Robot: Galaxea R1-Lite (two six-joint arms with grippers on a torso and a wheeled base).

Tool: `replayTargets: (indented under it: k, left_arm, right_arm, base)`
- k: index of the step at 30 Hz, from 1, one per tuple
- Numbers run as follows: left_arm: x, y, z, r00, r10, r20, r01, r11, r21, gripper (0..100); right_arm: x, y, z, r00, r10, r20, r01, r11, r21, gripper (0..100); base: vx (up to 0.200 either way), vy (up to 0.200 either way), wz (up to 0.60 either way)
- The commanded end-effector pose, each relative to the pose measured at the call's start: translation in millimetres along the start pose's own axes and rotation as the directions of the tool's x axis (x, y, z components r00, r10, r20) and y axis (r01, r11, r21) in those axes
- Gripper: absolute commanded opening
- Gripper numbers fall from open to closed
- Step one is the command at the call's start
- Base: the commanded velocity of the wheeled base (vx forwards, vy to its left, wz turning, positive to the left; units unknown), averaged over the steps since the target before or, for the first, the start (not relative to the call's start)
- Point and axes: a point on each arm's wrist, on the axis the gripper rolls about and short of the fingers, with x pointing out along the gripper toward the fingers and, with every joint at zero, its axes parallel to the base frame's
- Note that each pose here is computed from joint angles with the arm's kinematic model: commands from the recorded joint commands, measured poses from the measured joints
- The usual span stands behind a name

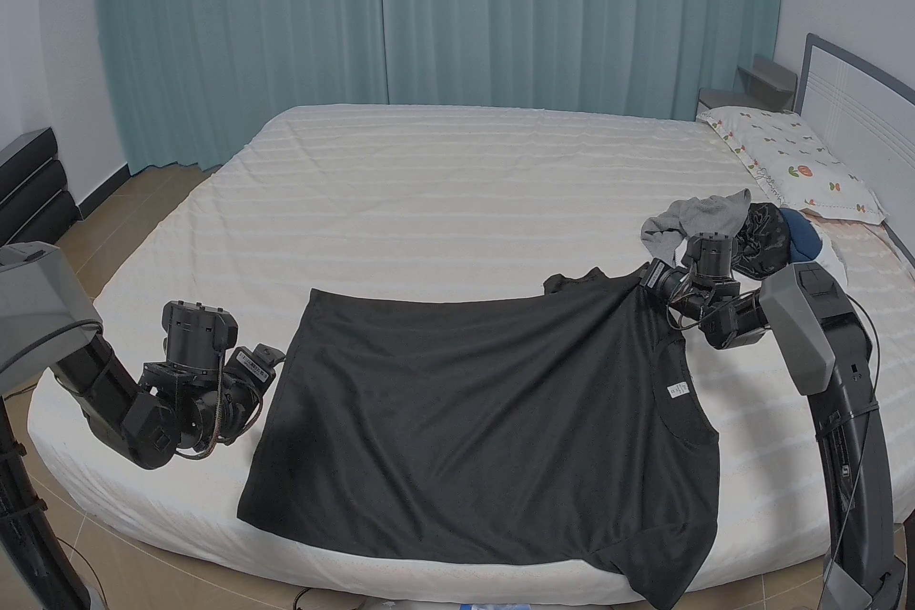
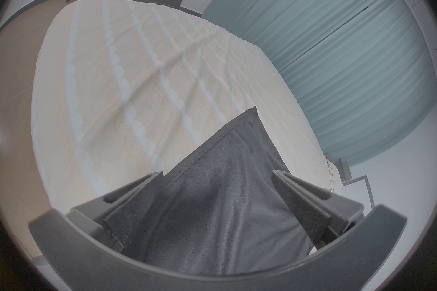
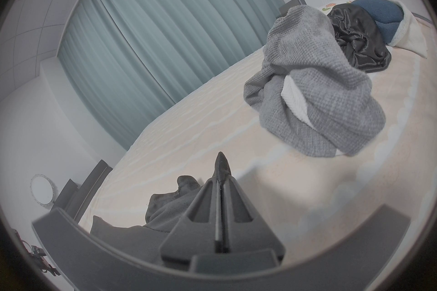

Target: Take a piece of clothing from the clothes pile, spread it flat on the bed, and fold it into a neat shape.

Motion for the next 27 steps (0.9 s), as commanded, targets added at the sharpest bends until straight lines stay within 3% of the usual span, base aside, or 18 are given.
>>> replayTargets:
  k: [1,7,15,27]
  left_arm:
    - [1,1,-1,1.000,0.004,-0.002,-0.004,1.000,0.000,100]
    - [1,1,-1,1.000,0.005,-0.002,-0.005,1.000,0.001,100]
    - [1,2,-1,1.000,0.007,-0.002,-0.007,1.000,-0.001,100]
    - [1,2,-1,1.000,0.009,-0.003,-0.009,1.000,-0.001,100]
  right_arm:
    - [3,-2,-3,1.000,-0.001,0.000,0.001,1.000,0.001,100]
    - [4,-6,-6,1.000,-0.012,-0.004,0.012,1.000,0.003,100]
    - [-11,6,28,0.999,0.012,0.036,-0.016,0.995,0.100,100]
    - [-7,6,5,0.998,-0.004,-0.068,0.011,0.994,0.106,100]
  base:
    - [0.000,0.000,0.00]
    - [0.000,0.000,0.00]
    - [0.000,0.000,0.00]
    - [0.000,0.000,0.00]
